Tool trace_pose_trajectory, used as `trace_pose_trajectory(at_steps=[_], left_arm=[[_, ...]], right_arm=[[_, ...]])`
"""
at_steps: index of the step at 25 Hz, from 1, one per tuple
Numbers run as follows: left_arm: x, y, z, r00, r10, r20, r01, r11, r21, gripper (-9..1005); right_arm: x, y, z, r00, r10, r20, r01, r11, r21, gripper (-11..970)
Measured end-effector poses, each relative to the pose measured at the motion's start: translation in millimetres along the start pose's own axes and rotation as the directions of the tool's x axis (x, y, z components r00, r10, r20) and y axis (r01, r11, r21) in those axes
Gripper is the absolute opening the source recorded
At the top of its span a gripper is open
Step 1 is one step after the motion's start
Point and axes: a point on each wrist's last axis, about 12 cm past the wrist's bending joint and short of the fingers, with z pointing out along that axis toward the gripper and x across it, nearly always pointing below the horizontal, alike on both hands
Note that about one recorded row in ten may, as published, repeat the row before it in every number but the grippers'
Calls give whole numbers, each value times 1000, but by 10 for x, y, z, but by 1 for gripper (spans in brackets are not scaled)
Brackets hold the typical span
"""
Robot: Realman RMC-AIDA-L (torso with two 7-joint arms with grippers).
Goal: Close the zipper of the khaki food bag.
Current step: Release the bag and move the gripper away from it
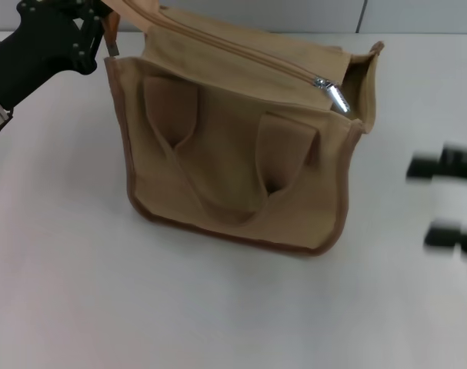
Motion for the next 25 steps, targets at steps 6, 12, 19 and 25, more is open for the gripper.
trace_pose_trajectory(at_steps=[6,12,19,25], left_arm=[[-2,4,-3,1000,-10,0,10,1000,0,31],[2,-1,0,1000,-26,0,26,1000,0,31],[-5,-6,-19,1000,-29,6,29,1000,7,31],[-51,34,-51,997,-79,8,79,997,14,32]], right_arm=[[399,168,26,993,-101,-53,102,994,25,757],[627,150,104,991,-61,-122,66,997,41,756],[651,158,118,990,-71,-121,76,996,38,754],[652,161,112,991,-62,-118,68,997,41,752]])
